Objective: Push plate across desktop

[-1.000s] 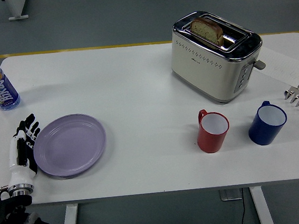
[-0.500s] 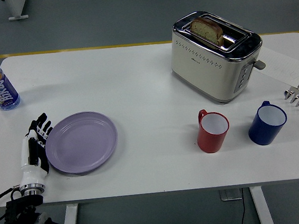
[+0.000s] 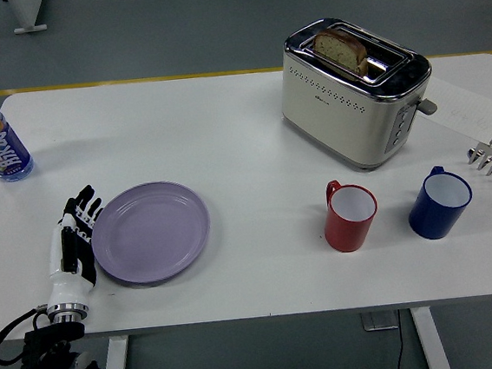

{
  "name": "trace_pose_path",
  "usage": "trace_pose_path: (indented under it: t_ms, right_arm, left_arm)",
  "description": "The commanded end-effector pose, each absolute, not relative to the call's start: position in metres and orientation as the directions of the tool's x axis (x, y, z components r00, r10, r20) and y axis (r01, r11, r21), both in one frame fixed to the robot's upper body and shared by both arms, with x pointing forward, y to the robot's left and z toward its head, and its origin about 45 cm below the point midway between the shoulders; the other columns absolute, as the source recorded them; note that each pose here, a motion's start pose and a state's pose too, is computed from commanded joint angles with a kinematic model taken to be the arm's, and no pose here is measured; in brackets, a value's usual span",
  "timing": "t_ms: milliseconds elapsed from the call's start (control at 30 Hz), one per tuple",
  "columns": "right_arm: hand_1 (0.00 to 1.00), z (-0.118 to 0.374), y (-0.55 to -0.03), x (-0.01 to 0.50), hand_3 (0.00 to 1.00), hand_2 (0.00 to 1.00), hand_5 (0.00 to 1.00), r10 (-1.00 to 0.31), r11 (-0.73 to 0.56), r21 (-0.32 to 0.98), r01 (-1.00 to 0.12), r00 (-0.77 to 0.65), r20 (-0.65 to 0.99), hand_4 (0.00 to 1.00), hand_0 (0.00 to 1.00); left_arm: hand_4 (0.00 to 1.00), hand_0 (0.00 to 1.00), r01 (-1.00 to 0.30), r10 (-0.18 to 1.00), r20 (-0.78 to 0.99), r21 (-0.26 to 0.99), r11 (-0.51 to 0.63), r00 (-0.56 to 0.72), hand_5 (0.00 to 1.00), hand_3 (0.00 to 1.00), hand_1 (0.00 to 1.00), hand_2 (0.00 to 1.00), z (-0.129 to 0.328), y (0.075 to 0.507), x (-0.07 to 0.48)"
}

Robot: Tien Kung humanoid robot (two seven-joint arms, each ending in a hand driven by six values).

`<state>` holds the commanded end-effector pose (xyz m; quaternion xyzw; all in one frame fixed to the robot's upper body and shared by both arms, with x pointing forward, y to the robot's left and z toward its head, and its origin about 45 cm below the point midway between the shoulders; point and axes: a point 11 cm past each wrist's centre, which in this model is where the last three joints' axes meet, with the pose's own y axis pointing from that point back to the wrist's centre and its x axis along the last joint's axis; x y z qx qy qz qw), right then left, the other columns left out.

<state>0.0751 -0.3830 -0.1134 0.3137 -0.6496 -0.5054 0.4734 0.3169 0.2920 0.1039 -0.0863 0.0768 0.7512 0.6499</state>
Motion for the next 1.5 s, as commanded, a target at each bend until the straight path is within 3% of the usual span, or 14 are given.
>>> trace_pose_path:
  t_ms: [1500]
  right_arm:
    - [0.597, -0.113, -0.386, 0.077, 0.759, 0.692, 0.526, -0.889, 0.296, 0.953, 0.063, -0.348, 0.299, 0.472, 0.639]
  left_arm:
    - [0.507, 0.850, -1.000, 0.949, -0.314, 0.005, 0.022, 0.019, 0.998, 0.800, 0.873, 0.912, 0.106, 0.224, 0.315]
